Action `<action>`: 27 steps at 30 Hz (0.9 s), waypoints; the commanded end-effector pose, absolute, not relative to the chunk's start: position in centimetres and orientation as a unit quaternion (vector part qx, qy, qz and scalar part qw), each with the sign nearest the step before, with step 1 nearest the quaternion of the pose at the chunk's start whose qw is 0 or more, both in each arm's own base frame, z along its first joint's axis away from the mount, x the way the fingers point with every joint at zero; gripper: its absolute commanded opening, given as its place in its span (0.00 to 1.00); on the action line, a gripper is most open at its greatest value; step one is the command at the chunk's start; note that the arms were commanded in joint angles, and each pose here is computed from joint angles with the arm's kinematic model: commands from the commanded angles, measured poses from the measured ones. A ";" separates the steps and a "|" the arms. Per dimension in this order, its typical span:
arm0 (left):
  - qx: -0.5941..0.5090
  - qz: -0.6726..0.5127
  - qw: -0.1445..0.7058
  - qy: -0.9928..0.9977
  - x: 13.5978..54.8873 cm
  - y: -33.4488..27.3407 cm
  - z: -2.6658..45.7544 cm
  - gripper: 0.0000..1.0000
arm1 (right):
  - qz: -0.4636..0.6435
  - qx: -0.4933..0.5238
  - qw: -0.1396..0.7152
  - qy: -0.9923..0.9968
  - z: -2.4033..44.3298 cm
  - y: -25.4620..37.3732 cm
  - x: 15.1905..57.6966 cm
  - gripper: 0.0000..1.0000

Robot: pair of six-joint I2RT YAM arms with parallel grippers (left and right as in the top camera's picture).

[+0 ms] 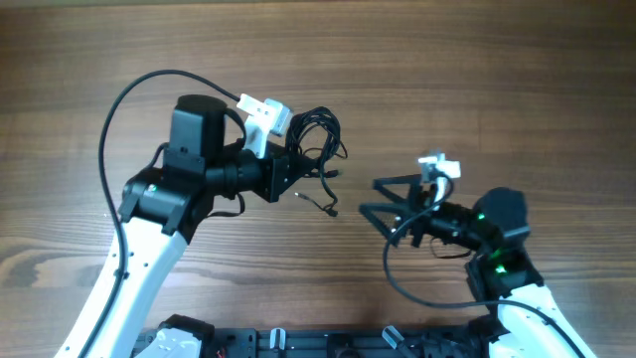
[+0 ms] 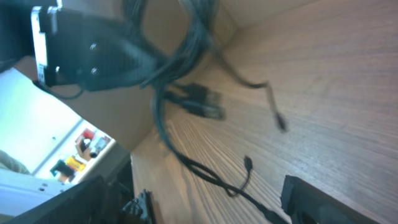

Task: Untangle cables

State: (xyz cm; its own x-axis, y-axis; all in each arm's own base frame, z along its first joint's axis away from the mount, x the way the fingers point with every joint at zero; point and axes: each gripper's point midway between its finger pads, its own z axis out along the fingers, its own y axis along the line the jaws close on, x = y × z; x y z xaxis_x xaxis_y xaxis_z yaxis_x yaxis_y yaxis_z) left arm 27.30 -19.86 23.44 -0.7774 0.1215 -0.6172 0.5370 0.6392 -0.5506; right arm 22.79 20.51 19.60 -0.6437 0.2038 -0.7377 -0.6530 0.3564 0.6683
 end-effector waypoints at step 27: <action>0.093 -0.361 0.239 0.896 27.9 -20.8 22.1 0.04 | 0.501 -0.210 0.343 0.767 15.6 26.7 22.9 0.75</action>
